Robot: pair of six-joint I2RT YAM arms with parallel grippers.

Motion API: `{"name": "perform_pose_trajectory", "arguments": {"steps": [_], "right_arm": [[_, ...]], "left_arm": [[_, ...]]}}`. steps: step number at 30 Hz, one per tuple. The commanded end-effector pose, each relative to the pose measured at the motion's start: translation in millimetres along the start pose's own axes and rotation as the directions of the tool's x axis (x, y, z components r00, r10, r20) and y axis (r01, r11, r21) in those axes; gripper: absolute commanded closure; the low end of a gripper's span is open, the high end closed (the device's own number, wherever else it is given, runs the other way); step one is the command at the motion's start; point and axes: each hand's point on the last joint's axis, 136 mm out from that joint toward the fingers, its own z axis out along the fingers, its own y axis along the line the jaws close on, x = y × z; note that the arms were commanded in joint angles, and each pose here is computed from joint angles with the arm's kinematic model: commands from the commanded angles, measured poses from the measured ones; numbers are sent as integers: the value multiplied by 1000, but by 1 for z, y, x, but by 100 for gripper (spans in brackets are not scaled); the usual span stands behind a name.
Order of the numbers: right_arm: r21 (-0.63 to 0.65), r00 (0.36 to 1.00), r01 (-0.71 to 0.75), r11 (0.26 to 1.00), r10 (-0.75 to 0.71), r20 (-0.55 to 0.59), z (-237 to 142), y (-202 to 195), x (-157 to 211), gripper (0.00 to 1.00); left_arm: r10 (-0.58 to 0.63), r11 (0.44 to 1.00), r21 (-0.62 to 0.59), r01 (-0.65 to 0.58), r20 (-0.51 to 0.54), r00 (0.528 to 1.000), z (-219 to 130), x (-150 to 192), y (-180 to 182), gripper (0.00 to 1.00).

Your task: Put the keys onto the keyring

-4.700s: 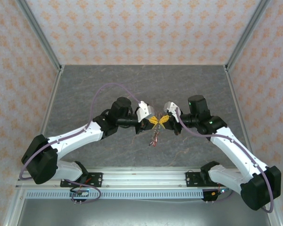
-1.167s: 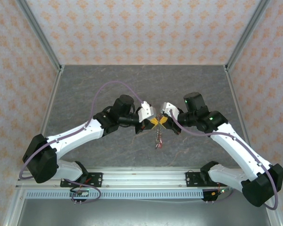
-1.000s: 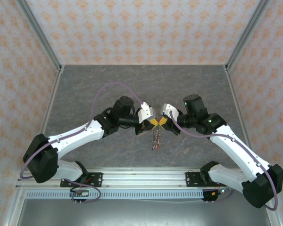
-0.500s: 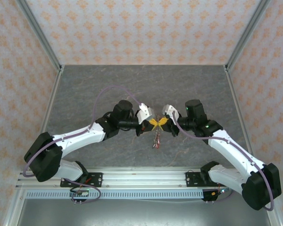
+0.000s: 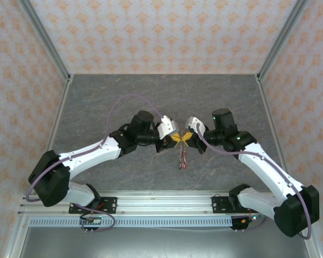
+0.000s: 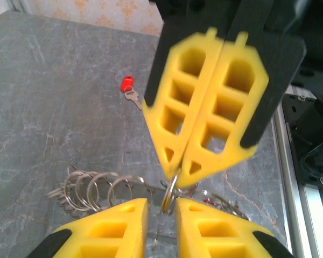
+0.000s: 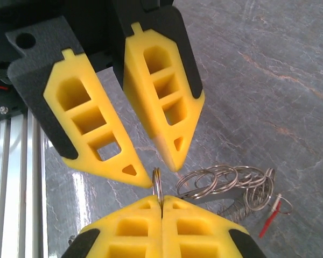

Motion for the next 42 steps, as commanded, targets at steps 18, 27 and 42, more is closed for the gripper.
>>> {"name": "perform_pose_trajectory", "arguments": {"steps": [18,27,42], "right_arm": [[-48,984,176,983,-176,6,-10,13,-26,100],[-43,985,170,985,-168,34,-12,12,-35,100],[29,993,98,995,-100,69,-7,4,-25,93]], "left_arm": [[50,996,69,-51,24,998,-1,-21,-15,77],[55,997,58,-55,2,998,-1,-16,-14,78],[50,999,12,-51,75,996,-6,-23,-10,100]]}}
